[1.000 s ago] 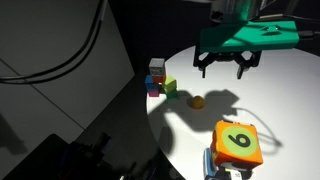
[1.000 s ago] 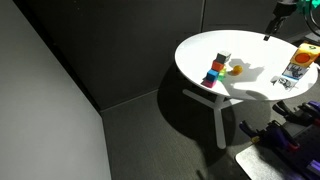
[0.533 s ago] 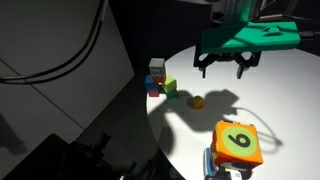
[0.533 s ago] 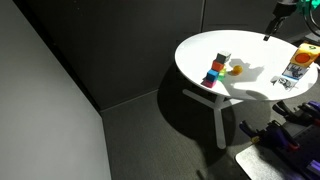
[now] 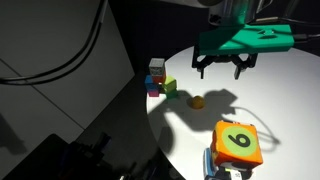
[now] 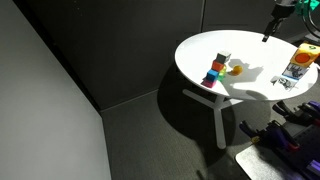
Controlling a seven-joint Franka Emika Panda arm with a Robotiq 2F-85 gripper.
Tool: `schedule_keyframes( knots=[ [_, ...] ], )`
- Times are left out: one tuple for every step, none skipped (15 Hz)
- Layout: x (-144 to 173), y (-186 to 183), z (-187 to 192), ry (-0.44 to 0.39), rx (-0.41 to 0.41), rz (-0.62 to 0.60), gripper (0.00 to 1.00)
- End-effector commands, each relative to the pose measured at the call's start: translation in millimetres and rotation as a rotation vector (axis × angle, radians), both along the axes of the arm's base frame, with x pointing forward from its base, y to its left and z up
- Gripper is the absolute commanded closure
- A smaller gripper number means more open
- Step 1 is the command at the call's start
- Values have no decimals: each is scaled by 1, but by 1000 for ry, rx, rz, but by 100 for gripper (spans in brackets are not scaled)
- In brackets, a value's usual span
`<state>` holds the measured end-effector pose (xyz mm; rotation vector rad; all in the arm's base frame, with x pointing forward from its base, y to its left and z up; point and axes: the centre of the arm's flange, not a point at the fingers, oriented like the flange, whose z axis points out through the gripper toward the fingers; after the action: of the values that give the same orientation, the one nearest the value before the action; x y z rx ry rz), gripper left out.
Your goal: Pick up the yellow round toy and put it on the gray block
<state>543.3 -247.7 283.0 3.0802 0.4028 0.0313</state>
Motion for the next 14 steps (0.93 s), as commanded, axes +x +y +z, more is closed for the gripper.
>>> schedule_keyframes(
  knots=[
    [2, 12, -13, -29, 28, 3, 0],
    [4, 18, -19, -34, 25, -7, 0],
    [5, 24, -24, -41, 24, -8, 0],
    [8, 30, -31, -49, 19, -12, 0],
    [10, 35, -37, -55, 16, -14, 0],
    [13, 40, -44, -61, 15, -20, 0],
    [16, 44, -50, -66, 14, -32, 0],
    [20, 50, -57, -67, 14, -47, 0],
    [22, 54, -64, -74, 15, -58, 0],
    [25, 60, -72, -78, 16, -78, 0],
    [28, 64, -80, -78, 16, -99, 0],
    [29, 68, -87, -76, 16, -120, 0],
    [31, 70, -95, -72, 15, -143, 0],
    [32, 72, -101, -67, 16, -160, 0]
  ],
)
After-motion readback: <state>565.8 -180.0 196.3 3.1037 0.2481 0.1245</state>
